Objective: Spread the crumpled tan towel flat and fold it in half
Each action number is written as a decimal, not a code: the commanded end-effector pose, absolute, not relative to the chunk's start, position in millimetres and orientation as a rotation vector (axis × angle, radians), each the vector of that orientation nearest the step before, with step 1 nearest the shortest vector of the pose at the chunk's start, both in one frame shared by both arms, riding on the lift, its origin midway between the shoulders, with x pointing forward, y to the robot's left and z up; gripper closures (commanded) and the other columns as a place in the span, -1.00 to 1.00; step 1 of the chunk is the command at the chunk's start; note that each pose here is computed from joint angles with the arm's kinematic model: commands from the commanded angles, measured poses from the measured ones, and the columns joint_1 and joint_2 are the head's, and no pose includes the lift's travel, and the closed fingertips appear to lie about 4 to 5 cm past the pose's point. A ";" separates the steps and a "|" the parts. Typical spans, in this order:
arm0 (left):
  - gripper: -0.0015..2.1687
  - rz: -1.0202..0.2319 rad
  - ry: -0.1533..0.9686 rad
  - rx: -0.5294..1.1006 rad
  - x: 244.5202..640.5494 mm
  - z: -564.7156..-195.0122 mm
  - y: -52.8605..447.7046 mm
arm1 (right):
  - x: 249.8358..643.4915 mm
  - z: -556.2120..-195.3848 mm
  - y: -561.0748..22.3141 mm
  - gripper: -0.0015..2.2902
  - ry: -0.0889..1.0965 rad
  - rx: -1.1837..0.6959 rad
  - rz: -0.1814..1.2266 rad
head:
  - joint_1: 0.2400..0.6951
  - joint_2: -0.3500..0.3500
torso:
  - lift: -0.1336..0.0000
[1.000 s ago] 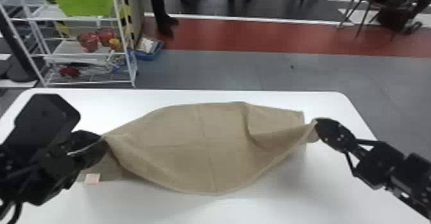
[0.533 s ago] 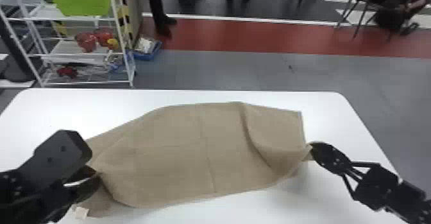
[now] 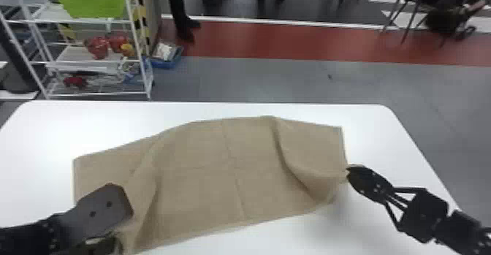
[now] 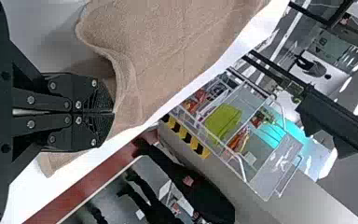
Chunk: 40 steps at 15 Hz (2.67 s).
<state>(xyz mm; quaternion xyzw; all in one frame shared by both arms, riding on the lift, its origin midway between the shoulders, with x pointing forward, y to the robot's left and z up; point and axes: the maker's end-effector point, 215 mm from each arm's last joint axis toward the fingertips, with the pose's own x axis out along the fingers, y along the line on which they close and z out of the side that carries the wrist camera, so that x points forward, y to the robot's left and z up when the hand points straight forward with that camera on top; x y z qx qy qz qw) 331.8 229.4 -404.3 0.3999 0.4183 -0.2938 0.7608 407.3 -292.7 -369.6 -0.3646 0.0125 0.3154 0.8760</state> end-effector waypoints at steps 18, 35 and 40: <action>-0.97 -0.414 0.844 0.739 352.1 -360.9 265.5 | 281.4 -422.2 -368.7 0.13 0.288 -1.198 0.903 | 1.00 -0.48 | -0.84; -0.96 -0.387 0.766 0.529 385.0 -367.5 244.3 | 249.4 -428.3 -428.8 0.13 0.473 -1.256 0.898 | 1.00 -0.95 | -0.84; -0.96 -0.372 0.773 0.529 385.8 -369.4 251.3 | 216.9 -439.1 -428.2 0.13 0.524 -1.243 0.965 | 1.00 -0.94 | -0.84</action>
